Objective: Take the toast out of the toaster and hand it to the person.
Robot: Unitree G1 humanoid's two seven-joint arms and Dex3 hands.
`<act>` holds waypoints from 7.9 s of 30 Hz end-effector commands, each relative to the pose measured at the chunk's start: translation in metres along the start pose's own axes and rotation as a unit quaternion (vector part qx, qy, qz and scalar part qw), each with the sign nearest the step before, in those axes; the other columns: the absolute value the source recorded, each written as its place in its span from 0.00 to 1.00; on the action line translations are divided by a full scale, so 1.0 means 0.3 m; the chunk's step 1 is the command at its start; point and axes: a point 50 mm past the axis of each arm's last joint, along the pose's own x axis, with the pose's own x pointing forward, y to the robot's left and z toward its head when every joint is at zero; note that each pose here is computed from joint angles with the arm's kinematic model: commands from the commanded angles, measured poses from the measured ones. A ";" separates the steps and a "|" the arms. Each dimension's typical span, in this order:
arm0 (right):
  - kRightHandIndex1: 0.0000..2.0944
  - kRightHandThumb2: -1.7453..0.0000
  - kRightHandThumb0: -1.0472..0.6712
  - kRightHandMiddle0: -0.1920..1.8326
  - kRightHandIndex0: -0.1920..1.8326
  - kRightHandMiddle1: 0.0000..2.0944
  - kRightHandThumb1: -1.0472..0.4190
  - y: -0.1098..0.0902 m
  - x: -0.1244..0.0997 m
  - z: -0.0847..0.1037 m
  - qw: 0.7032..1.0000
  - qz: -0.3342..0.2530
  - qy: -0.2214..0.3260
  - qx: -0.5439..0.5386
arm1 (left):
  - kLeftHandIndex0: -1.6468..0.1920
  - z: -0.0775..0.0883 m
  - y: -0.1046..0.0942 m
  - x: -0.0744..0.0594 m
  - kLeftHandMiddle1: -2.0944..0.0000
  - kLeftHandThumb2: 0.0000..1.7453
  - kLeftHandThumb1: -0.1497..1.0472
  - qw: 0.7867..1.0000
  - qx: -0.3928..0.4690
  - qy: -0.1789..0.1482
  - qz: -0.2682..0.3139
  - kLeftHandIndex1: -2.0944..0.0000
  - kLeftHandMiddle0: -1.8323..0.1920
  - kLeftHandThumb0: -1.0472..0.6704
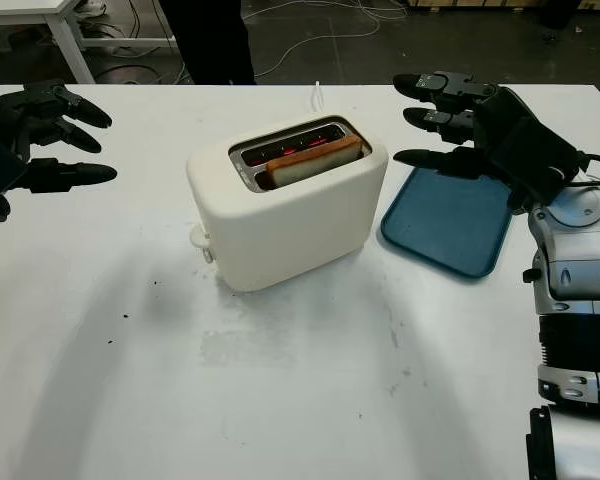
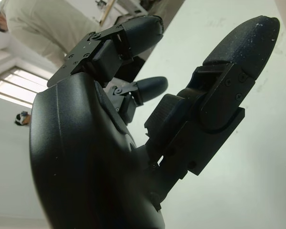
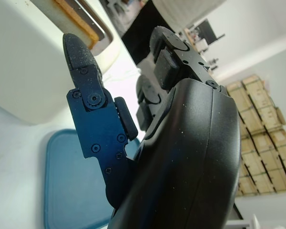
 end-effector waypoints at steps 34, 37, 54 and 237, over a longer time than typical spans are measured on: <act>0.02 1.00 0.32 0.32 0.31 0.00 0.19 0.002 0.005 0.023 1.000 0.002 -0.011 0.003 | 0.60 0.019 -0.007 0.017 0.38 0.00 0.60 1.000 -0.014 -0.019 -0.012 0.47 0.67 0.00; 0.02 1.00 0.32 0.32 0.31 0.00 0.19 0.002 0.005 0.022 1.000 0.002 -0.011 0.005 | 0.61 0.017 -0.007 0.017 0.38 0.00 0.61 1.000 -0.015 -0.021 -0.013 0.46 0.67 0.00; 0.02 1.00 0.32 0.32 0.31 0.00 0.19 0.001 0.003 0.012 1.000 0.002 -0.005 0.007 | 0.61 0.019 -0.007 0.014 0.38 0.00 0.61 1.000 -0.008 -0.016 -0.012 0.46 0.67 0.00; 0.08 1.00 0.32 0.30 0.26 0.00 0.17 0.005 0.000 0.006 1.000 0.015 -0.003 0.021 | 0.61 0.016 -0.005 0.012 0.39 0.00 0.61 1.000 -0.012 -0.023 -0.006 0.45 0.67 0.00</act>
